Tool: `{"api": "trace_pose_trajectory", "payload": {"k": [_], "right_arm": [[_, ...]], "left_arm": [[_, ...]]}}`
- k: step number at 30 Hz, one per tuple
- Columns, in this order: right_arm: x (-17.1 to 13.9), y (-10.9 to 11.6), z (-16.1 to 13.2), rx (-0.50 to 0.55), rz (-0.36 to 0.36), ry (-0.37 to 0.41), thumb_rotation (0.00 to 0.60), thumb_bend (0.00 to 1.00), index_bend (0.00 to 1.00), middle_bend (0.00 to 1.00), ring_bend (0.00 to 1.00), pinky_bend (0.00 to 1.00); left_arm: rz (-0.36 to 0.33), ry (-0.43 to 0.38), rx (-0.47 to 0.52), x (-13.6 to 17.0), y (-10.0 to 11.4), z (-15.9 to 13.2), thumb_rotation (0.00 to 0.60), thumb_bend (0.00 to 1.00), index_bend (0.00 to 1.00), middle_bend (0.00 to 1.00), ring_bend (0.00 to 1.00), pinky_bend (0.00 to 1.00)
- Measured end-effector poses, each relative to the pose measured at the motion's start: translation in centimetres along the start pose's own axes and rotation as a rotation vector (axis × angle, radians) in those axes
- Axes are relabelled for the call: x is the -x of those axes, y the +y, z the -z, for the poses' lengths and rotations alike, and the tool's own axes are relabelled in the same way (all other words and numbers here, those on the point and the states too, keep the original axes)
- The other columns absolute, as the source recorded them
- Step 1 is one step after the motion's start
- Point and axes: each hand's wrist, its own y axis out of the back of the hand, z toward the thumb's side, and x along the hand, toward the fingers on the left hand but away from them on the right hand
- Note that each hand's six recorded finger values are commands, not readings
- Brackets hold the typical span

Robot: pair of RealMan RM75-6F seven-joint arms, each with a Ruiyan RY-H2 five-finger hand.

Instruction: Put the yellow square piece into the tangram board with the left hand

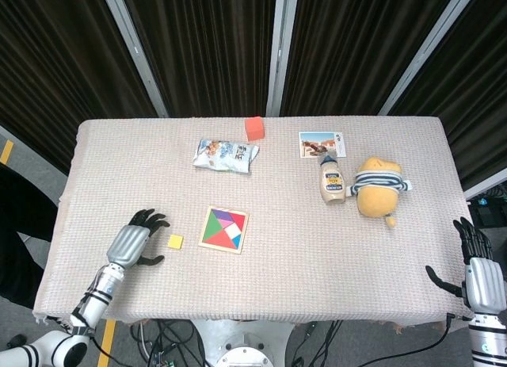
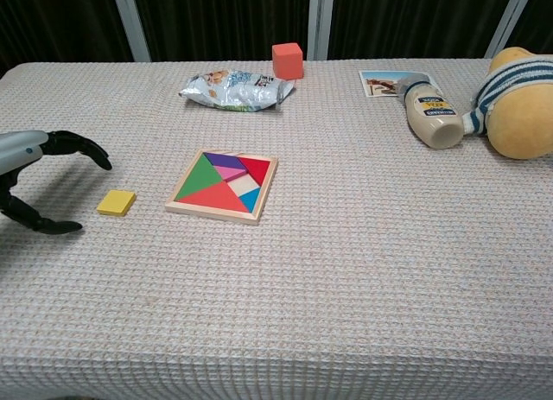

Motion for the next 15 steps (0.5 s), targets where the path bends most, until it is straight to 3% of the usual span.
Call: {"api": "trace_pose_trajectory", "payload": {"k": [15], "right_arm": [[-0.01,-0.04,0.5,0.004,-0.004,-0.012,0.6,0.13,0.0,0.0,0.0,0.0]], "left_arm": [[0.03,-0.011,0.02,-0.96,-0.6,-0.64,0.6,0.22,0.29,0.14,0.0,0.04]]}}
